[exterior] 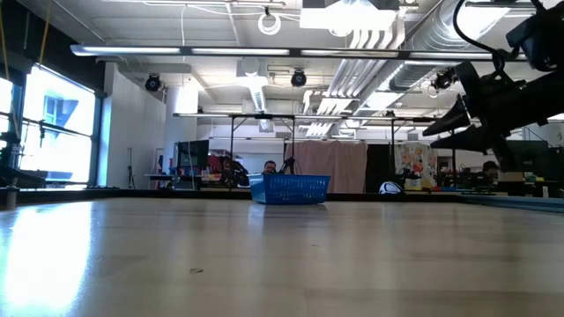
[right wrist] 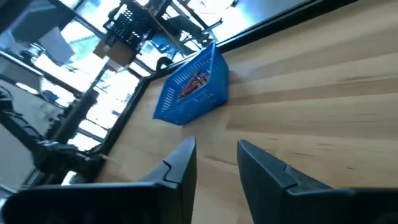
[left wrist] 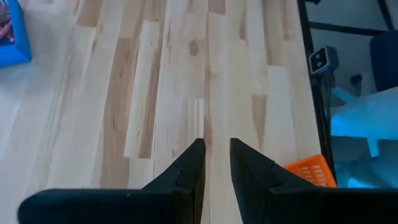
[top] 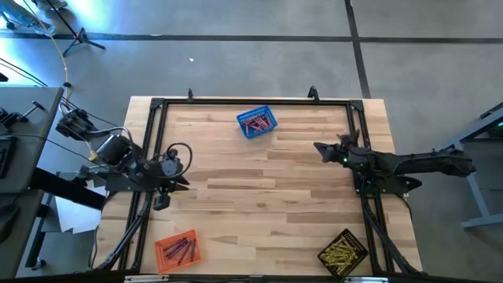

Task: Sort crayons
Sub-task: Return to Home Position

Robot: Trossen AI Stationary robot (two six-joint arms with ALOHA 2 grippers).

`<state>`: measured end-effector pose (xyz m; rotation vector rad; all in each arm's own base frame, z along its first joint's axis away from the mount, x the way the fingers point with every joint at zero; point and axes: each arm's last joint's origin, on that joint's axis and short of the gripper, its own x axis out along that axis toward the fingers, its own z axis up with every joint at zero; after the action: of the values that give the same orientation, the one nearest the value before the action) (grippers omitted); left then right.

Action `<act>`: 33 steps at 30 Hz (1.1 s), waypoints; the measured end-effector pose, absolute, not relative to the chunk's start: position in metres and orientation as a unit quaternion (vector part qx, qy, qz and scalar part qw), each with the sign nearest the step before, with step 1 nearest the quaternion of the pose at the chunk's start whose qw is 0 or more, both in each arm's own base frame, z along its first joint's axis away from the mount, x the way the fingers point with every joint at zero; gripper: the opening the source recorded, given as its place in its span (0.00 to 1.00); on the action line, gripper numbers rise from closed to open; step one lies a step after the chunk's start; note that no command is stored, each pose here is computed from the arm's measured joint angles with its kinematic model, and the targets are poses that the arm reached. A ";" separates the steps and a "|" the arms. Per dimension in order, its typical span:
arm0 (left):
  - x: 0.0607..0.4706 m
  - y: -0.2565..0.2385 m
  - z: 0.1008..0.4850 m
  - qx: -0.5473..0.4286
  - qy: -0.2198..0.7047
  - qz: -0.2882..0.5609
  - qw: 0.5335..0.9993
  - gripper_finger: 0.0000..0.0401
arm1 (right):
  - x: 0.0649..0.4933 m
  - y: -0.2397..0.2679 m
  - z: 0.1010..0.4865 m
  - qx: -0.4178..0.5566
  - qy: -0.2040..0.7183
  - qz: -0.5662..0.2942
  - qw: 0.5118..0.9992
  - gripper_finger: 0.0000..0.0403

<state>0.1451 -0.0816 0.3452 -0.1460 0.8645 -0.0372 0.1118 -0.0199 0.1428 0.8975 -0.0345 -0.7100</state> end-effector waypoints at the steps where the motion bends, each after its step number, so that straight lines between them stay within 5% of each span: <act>1: 0.144 -0.081 0.346 -0.070 0.416 -0.020 0.906 0.15 | 0.112 -0.020 0.142 0.422 -0.014 -0.340 0.840 0.26; 33: 0.128 -0.073 0.351 -0.064 0.426 -0.061 0.900 0.15 | 0.113 -0.019 0.141 0.343 0.036 -0.321 0.882 0.28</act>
<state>0.1284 -0.0735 0.3507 -0.1333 0.8810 -0.1259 0.1134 -0.0189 0.1406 0.7137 0.0757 -0.6684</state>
